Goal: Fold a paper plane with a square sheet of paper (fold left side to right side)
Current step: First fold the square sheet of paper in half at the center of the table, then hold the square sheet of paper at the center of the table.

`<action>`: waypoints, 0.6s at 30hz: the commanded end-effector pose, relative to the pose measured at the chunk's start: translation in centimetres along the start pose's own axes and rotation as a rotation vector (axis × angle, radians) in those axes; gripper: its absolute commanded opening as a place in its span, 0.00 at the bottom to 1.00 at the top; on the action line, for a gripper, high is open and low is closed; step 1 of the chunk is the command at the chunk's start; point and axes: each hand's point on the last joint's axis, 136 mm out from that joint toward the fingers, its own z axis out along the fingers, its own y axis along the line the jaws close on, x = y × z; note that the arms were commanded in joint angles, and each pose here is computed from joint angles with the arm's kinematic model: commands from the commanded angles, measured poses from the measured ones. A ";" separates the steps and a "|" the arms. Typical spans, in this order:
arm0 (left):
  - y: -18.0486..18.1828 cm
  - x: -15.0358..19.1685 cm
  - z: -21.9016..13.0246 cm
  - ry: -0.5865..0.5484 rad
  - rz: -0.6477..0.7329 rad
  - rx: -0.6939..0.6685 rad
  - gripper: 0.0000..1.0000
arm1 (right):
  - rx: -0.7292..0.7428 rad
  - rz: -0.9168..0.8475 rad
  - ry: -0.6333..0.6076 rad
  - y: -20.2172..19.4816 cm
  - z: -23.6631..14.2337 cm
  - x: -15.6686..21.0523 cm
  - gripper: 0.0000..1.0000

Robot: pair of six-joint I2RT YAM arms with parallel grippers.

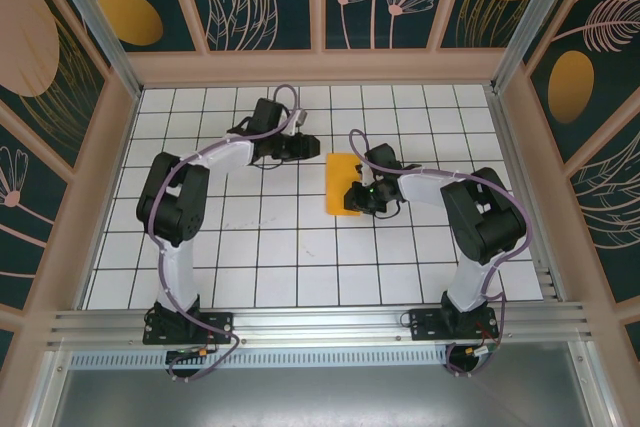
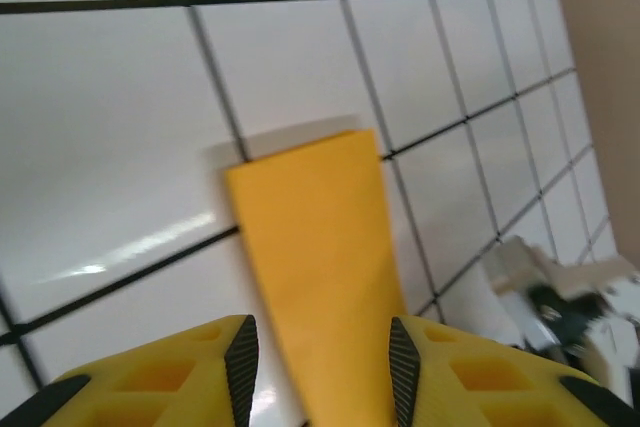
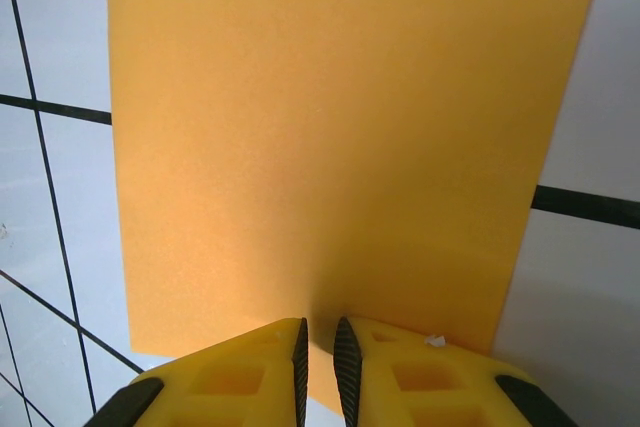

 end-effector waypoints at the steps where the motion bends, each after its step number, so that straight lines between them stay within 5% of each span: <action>1: -2.6 3.5 2.6 0.076 0.006 0.087 0.43 | 0.185 0.068 0.112 -4.9 1.1 3.5 0.22; 18: 1.4 9.2 7.6 0.200 -0.059 0.001 0.42 | 0.116 0.047 0.079 -2.9 0.2 2.3 0.23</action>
